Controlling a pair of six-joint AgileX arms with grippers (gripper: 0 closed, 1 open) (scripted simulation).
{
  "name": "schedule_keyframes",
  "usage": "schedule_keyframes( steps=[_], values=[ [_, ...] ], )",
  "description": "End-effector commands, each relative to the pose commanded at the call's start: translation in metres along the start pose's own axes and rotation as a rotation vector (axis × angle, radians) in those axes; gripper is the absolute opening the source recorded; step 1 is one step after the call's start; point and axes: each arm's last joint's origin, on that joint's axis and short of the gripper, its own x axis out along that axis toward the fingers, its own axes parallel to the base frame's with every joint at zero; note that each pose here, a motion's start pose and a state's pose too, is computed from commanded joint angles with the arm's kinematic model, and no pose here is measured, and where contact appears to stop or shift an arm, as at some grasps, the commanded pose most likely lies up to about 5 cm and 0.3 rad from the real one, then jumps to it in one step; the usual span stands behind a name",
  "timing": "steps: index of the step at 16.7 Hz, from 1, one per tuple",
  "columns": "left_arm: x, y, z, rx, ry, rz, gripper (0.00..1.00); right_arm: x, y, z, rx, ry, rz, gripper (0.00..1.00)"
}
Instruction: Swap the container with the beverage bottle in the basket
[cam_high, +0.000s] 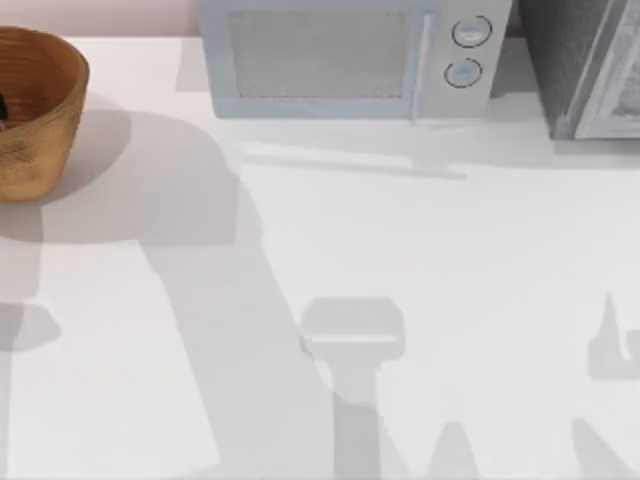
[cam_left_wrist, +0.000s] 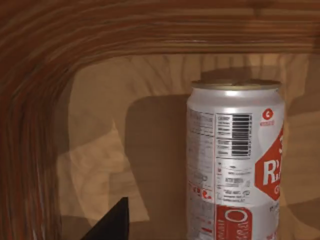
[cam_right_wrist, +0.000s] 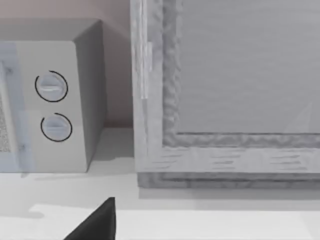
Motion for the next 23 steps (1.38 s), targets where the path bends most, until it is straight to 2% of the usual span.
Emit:
schedule_keyframes(
  steps=[7, 15, 19, 23],
  values=[
    [0.003, -0.003, 0.002, 0.008, 0.001, -0.003, 1.0, 0.0, 0.0, 0.0, 0.0, 0.0, 0.0, 1.0],
    [0.061, 0.001, 0.001, -0.001, 0.007, -0.004, 1.0, 0.0, 0.0, 0.0, 0.0, 0.0, 0.0, 1.0],
    [0.064, 0.001, 0.0, -0.001, 0.007, -0.004, 1.0, 0.0, 0.0, 0.0, 0.0, 0.0, 0.0, 1.0],
    [0.064, 0.001, 0.0, -0.001, 0.007, -0.004, 0.7, 0.0, 0.0, 0.0, 0.0, 0.0, 0.0, 1.0]
  ],
)
